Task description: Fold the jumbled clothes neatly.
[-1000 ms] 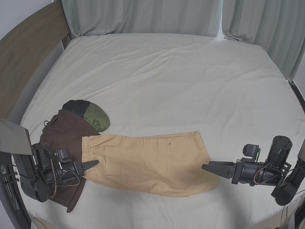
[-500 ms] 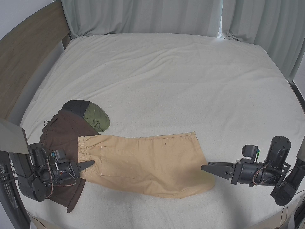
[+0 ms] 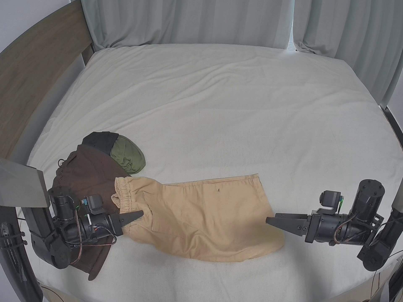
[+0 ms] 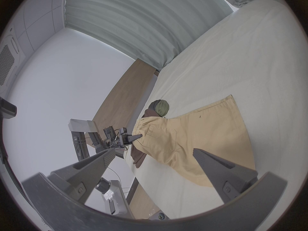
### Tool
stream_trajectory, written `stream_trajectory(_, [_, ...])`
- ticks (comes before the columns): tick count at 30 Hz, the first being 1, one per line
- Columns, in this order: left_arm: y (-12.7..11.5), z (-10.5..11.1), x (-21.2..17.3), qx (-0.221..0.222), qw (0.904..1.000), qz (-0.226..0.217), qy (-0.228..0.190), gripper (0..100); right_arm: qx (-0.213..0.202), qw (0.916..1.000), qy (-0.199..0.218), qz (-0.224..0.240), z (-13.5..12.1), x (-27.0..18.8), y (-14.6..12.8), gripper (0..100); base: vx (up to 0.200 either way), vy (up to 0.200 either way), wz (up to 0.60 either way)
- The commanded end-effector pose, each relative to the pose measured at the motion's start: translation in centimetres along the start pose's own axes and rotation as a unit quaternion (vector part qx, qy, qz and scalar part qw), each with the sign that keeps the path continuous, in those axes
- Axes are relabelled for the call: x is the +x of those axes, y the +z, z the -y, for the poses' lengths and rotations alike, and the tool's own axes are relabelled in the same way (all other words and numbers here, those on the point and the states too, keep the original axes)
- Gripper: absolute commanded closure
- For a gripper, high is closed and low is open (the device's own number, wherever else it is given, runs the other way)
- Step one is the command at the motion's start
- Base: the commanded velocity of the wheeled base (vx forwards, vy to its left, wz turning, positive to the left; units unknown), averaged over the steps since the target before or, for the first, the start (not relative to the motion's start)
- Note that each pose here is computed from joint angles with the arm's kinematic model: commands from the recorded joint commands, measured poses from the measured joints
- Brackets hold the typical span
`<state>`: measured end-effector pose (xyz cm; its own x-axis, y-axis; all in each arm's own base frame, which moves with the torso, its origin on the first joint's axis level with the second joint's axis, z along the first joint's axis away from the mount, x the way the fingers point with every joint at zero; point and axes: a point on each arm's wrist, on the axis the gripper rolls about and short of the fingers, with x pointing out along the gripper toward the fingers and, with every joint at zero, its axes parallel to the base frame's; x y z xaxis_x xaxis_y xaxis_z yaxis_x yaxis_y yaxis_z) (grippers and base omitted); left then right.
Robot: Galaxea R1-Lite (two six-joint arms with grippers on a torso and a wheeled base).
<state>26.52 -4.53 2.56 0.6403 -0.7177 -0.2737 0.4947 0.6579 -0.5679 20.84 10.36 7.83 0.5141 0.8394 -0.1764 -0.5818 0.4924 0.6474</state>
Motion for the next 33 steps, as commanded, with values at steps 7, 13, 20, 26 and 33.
stream_trajectory(7, [0.3, 2.1, 2.2, 0.013, 0.9995, 0.003, -0.027, 100, 0.0, 1.0, 0.0, 0.0, 0.0, 0.0, 0.0, 0, 0.0, 0.0, 0.0])
stream_trajectory(13, [0.6, 2.8, 3.2, 0.007, 0.9993, 0.008, -0.037, 100, -0.001, 1.0, 0.0, 0.002, 0.0, 0.0, 0.1, 0, 0.0, 0.0, 0.0])
stream_trajectory(20, [0.3, 4.0, 4.4, 0.01, 0.9987, 0.004, -0.049, 100, -0.001, 1.0, -0.002, 0.005, 0.1, -0.1, 0.2, 0, 0.0, 0.0, 0.0])
stream_trajectory(26, [0.2, 4.4, 4.9, 0.014, 0.9984, 0.003, -0.055, 100, -0.002, 1.0, -0.001, 0.006, 0.0, -0.1, 0.3, 0, 0.0, 0.0, 0.0])
stream_trajectory(33, [0.0, 4.9, 5.9, 0.019, 0.9979, 0.002, -0.062, 100, -0.002, 1.0, -0.001, 0.006, 0.1, -0.1, 0.3, 0, 0.0, 0.0, 0.0])
